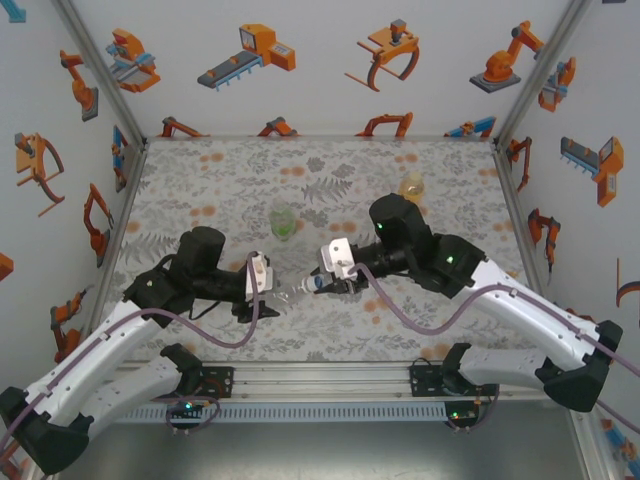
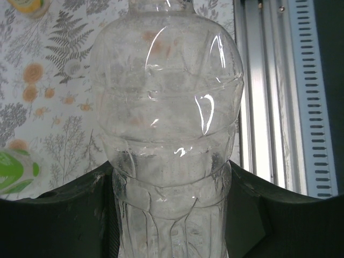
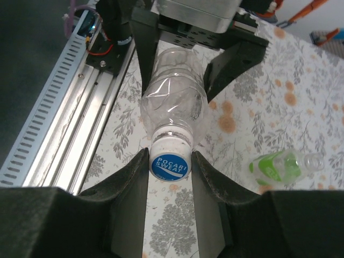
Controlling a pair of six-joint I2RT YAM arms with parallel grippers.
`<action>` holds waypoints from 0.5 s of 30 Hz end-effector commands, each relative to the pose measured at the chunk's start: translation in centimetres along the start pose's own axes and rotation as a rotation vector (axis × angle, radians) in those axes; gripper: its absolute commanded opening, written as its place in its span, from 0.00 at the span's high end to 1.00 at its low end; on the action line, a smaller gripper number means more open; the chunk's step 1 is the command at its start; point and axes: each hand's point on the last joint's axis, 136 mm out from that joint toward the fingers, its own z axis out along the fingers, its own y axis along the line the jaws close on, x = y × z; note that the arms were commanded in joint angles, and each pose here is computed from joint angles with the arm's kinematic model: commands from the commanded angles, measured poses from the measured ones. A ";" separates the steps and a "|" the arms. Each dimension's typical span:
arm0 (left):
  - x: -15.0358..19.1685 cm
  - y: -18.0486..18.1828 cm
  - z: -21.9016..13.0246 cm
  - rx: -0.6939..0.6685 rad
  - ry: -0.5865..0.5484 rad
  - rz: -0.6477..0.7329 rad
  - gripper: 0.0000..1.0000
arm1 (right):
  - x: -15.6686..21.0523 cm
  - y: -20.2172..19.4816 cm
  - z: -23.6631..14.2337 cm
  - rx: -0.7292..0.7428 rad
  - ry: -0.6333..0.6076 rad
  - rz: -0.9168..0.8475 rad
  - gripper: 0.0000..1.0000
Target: Screw on the bottle caps
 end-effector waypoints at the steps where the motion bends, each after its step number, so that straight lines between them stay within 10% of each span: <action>1: -2.3 1.6 -1.0 -0.097 -0.058 0.063 1.00 | 0.6 -1.3 1.1 0.057 -0.007 0.209 0.95; 15: -3.5 2.2 -3.3 -0.270 -0.145 0.167 1.00 | 1.6 -7.3 1.2 0.331 -0.257 1.172 0.86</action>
